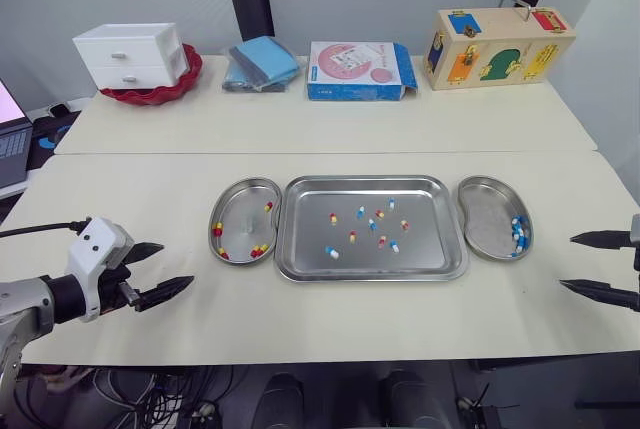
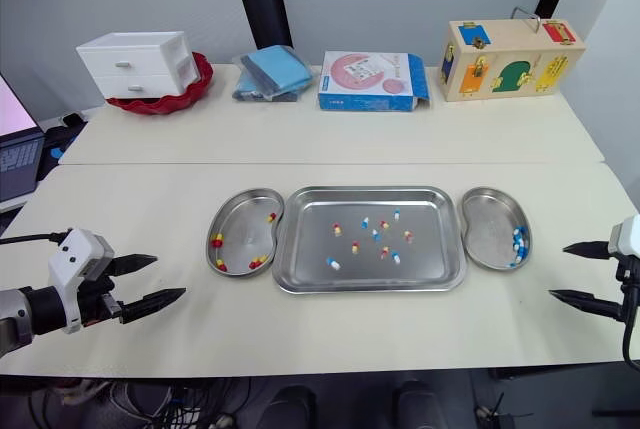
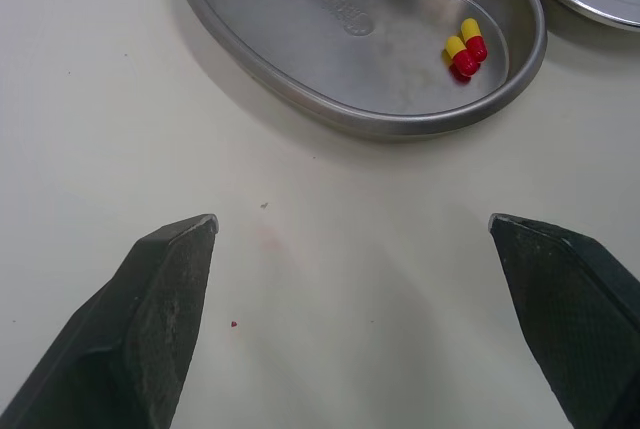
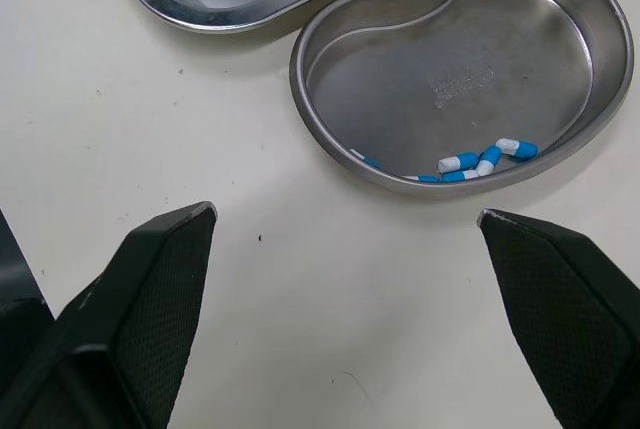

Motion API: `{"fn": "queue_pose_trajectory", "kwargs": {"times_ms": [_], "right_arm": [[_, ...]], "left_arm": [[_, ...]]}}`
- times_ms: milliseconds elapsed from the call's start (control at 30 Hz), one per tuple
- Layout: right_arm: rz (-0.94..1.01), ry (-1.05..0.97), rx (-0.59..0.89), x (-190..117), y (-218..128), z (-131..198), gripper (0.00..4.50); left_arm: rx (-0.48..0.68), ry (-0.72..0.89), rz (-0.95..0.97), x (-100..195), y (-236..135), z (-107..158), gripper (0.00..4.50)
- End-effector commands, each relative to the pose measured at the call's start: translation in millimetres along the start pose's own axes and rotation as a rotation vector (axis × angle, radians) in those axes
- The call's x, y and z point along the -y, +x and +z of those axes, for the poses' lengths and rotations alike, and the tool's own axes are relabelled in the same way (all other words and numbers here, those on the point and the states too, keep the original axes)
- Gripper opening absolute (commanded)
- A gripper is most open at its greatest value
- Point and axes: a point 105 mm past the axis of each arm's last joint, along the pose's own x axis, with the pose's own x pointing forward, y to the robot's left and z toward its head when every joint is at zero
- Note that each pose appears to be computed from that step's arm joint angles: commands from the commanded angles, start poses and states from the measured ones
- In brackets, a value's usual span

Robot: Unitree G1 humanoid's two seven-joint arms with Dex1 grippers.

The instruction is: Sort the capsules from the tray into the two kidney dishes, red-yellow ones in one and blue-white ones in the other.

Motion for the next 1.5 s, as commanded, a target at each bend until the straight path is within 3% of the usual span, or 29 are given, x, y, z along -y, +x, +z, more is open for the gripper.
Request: {"fn": "queue_pose_trajectory", "kwargs": {"times_ms": [33, 600, 1167, 1500], "right_arm": [[-0.034, -0.036, -0.001, 6, -12, 10, 4.43], [-0.052, -0.006, -0.018, 7, -15, 3, 4.43], [-0.063, 0.036, -0.057, 9, -17, -7, 4.43], [-0.065, 0.050, -0.067, -4, -23, -15, 4.43]], "left_arm": [[0.027, 0.003, 0.012, -1, -7, 3, 4.50], [0.129, -0.054, -0.046, 6, -16, 10, 4.50], [0.128, -0.144, -0.056, 4, -21, 5, 4.50], [0.160, -0.115, -0.279, 50, -5, 18, 4.50]]}}
